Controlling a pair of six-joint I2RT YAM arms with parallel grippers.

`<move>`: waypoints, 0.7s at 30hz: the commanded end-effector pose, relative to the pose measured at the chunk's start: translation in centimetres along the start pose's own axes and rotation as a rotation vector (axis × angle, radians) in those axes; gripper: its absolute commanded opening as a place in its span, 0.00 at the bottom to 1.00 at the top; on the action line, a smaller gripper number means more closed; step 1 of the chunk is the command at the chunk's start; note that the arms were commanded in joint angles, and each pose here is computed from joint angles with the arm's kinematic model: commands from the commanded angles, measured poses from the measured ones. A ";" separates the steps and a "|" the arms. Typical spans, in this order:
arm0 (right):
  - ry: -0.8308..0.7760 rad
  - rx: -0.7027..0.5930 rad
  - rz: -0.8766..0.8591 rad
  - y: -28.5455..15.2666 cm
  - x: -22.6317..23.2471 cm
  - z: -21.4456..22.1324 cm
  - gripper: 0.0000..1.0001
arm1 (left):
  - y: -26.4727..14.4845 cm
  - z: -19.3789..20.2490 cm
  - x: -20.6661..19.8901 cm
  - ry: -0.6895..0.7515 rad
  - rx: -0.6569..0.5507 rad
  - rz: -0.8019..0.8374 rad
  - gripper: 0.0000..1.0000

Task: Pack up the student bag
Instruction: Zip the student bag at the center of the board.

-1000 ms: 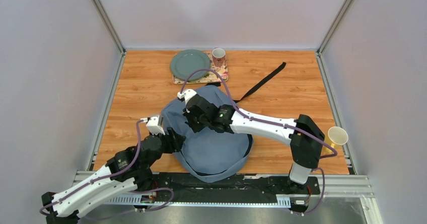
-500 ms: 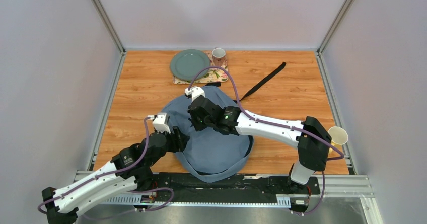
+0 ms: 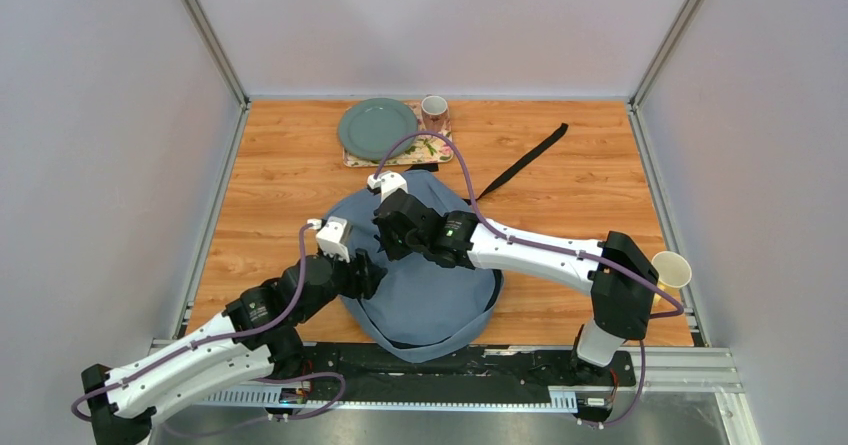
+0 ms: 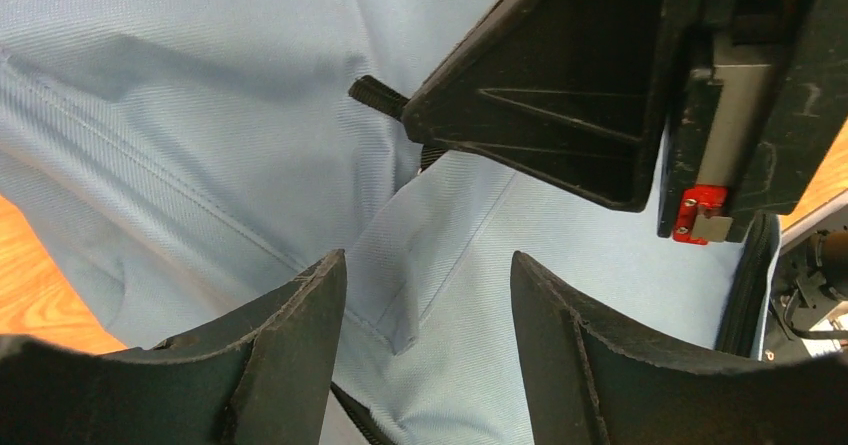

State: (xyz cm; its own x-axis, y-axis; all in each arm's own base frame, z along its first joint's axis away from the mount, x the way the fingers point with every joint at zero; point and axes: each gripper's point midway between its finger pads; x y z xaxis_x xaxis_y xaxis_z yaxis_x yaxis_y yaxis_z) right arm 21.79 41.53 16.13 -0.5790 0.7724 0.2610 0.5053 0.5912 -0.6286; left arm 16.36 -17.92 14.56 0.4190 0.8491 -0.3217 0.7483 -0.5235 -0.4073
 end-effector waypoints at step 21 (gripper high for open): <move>0.047 -0.127 -0.027 -2.6 0.4 -4.1 0.00 | 1.1 2.6 1.7 0.028 0.065 -0.075 0.00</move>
State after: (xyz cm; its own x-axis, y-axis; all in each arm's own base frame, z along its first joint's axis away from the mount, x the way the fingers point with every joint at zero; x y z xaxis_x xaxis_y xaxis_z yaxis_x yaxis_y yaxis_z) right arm 21.65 41.45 16.71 -0.5803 0.7673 0.2729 0.5027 0.6011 -0.6212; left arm 16.72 -17.59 12.17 0.3863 0.8826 -0.2678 0.7442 -0.4698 -0.4748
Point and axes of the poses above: each gripper's point midway between its finger pads, its own y axis out along the fingers, its own x axis along the line the jaws close on, z = x × y, and after that the axes turned 2 degrees about y, right-handed
